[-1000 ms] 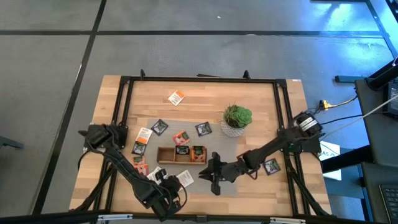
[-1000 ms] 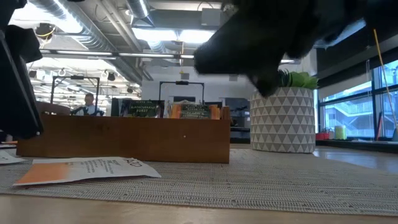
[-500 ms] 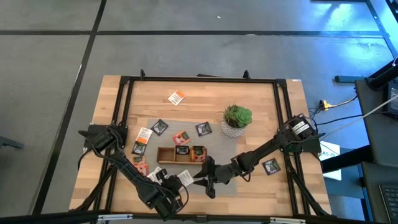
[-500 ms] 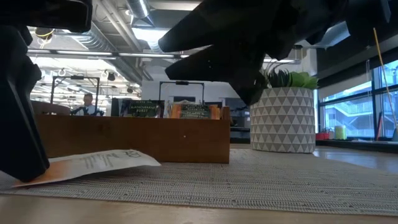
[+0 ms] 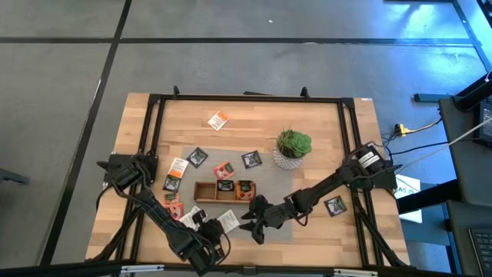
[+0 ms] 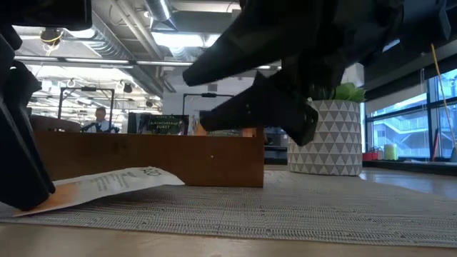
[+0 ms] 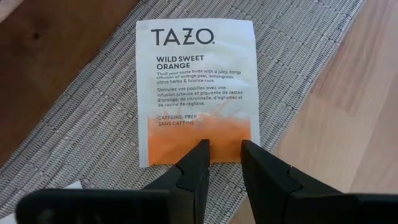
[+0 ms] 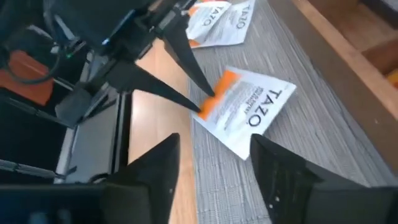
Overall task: Pick & Place Tea
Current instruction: Put the white tea bag into the left section of the wooden organizer
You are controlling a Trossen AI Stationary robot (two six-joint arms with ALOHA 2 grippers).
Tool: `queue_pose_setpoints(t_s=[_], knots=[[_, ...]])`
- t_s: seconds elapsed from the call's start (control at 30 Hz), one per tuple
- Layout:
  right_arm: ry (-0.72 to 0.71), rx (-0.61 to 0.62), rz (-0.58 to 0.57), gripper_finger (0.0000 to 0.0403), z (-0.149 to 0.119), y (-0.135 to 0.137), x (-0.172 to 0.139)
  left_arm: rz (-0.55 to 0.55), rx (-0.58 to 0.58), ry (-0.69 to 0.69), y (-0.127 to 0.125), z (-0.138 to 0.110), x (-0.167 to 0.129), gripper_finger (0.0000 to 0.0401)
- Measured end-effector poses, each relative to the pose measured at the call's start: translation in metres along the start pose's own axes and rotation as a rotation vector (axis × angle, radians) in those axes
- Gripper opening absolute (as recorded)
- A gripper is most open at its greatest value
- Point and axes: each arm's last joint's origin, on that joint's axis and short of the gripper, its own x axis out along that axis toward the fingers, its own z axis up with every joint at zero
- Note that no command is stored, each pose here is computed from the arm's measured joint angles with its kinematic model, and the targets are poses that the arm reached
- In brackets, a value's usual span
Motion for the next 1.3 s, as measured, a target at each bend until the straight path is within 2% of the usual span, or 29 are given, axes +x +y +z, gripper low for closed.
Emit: queue_pose_setpoints(t_s=[0.1, 0.2, 0.37, 0.5, 0.7, 1.03, 1.17, 1.3], knots=[[0.004, 0.021, -0.003, 0.0237, -0.002, -0.001, 0.002, -0.016, -0.005, -0.006, -0.002, 0.000, 0.001, 0.0090], [-0.007, 0.034, 0.012, 0.0264, -0.004, 0.000, 0.003, -0.024, 0.039, -0.026, -0.004, -0.002, 0.004, 0.0090], [0.005, 0.071, 0.006, 0.0279, -0.006, 0.000, 0.003, -0.046, 0.025, -0.043, -0.009, -0.003, 0.016, 0.0089], [0.017, 0.100, -0.008, 0.0278, -0.008, -0.001, 0.004, -0.064, 0.031, -0.046, -0.012, -0.003, 0.020, 0.0088], [0.100, 0.135, -0.113, 0.0258, -0.017, -0.011, 0.004, -0.068, 0.041, -0.048, -0.012, -0.002, 0.021, 0.0092], [0.109, 0.142, -0.087, 0.0230, -0.017, -0.010, 0.006, -0.062, 0.033, -0.062, -0.012, -0.001, 0.022, 0.0092], [0.122, 0.155, -0.073, 0.0220, -0.023, -0.016, 0.015, -0.059, 0.028, -0.080, -0.012, -0.001, 0.023, 0.0092], [0.139, 0.136, -0.037, 0.0212, -0.021, -0.011, 0.029, -0.061, 0.029, -0.092, -0.012, 0.000, 0.023, 0.0089]])
